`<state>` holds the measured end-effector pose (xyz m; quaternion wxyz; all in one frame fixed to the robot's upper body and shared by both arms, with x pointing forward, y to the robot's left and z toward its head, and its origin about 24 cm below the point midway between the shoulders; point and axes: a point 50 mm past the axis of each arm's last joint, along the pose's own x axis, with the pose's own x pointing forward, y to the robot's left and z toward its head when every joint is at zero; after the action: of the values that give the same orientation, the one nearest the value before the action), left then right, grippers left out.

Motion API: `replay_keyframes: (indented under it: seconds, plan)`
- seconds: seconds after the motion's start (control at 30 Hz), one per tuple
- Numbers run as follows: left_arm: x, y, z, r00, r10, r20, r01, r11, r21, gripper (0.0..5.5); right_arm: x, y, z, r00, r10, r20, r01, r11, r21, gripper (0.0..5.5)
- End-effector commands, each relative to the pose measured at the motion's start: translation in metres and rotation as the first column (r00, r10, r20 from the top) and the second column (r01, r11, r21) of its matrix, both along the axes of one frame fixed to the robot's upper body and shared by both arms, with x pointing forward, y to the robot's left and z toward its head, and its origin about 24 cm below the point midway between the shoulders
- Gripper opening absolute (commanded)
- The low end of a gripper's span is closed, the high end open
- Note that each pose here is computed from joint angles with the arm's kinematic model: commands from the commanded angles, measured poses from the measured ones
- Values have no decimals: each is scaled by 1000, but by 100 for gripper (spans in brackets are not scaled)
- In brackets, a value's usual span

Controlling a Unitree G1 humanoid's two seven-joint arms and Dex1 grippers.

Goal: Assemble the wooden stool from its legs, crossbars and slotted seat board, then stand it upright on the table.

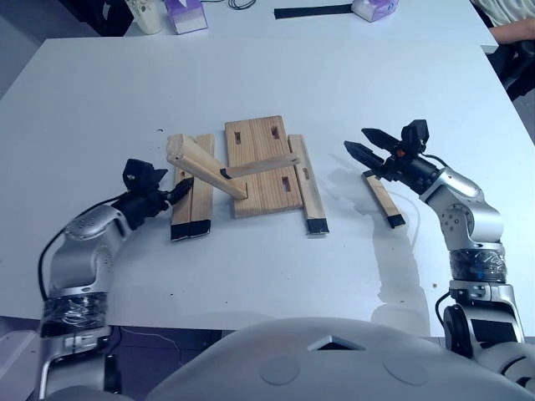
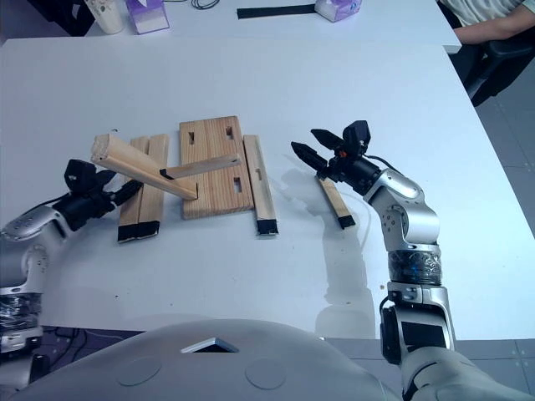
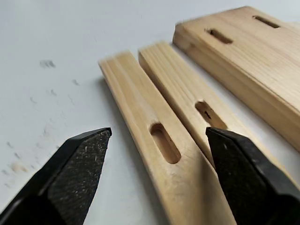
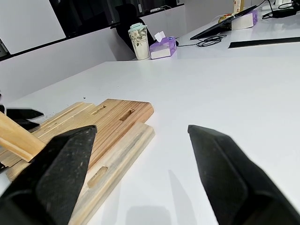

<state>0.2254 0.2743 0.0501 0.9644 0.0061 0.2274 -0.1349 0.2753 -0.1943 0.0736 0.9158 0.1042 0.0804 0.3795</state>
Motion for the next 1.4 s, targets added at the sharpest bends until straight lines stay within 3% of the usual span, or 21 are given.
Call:
replay_keyframes:
  seconds: [0.03, 0.97, 1.3, 1.4]
  plan:
    - [7, -2, 2, 1000, 22, -16, -21, 999, 41, 375, 3, 3, 3, 1000, -4, 4, 4, 1000, 6, 360]
    - [-56, 18, 17, 939, 8, -344, 50, 986, 160, 375, -45, 18, -24, 980, -186, -68, 192, 976, 104, 360]
    - [-69, 19, -3, 911, -55, -409, 158, 962, 225, 220, -38, 11, -18, 980, -193, -51, 197, 977, 85, 360]
    - [-68, 14, -7, 924, -47, -379, 147, 960, 239, 204, -31, 3, -16, 975, -216, -46, 219, 973, 77, 360]
